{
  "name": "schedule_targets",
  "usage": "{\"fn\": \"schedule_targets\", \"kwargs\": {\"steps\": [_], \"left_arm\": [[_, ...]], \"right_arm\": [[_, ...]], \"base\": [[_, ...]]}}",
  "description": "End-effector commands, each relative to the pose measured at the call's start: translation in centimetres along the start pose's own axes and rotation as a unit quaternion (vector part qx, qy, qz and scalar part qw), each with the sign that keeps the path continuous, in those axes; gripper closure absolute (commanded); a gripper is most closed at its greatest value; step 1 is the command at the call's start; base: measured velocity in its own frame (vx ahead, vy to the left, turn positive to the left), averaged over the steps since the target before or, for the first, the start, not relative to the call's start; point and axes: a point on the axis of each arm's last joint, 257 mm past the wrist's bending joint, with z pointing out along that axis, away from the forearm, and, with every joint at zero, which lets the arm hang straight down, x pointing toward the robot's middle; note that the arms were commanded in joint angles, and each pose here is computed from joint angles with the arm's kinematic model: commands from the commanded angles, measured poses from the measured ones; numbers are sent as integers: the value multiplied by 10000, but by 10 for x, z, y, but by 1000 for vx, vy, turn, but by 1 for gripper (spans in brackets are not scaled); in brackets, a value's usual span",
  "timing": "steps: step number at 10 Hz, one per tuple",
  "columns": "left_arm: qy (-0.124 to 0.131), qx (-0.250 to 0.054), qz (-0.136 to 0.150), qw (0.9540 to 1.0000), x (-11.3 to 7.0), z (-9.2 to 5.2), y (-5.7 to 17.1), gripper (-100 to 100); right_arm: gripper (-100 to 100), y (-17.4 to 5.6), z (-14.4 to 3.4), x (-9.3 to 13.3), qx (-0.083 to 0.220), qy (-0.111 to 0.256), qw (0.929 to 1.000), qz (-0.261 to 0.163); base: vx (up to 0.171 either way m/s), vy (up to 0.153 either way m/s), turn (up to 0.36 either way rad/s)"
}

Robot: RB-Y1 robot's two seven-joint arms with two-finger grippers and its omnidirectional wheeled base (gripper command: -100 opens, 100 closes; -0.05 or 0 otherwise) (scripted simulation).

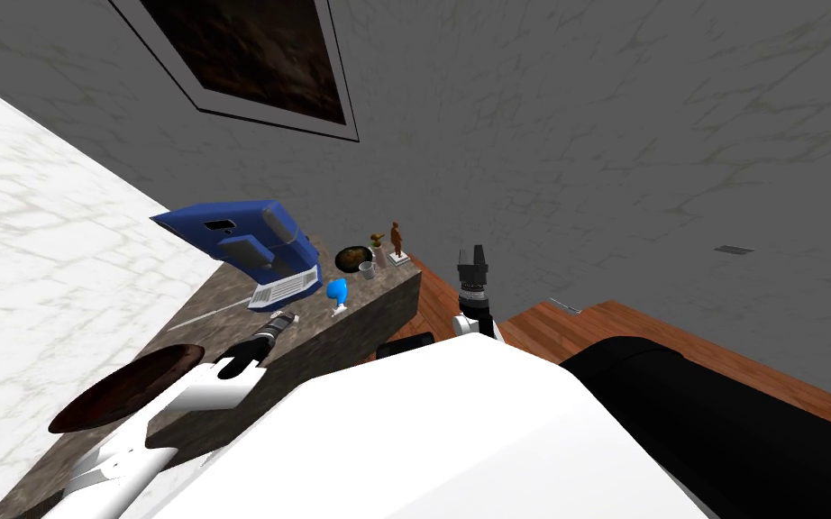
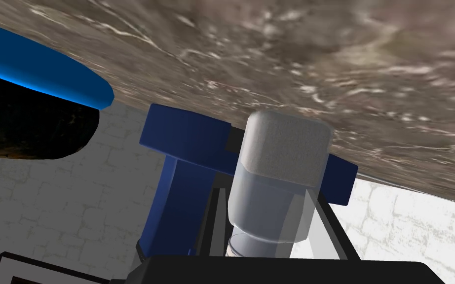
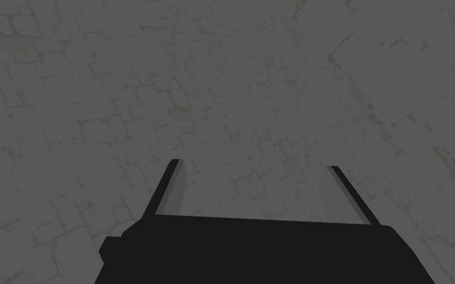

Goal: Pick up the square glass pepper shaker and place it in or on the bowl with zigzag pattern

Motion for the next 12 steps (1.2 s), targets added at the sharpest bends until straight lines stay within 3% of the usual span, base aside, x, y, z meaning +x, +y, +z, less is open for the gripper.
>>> {"fn": "schedule_targets", "kwargs": {"steps": [1,8,12], "left_arm": [[136,135,-45,9998,10,-5,-9,100],[575,529,-194,9968,39,-28,-32,100],[910,721,-221,9930,54,-48,-40,100]], "right_arm": [[0,0,0,0,0,0,10000,0],[0,0,0,0,0,0,10000,0],[0,0,0,0,0,0,10000,0]], "base": [[-124,-32,117],[-114,15,102],[-131,66,131]]}}
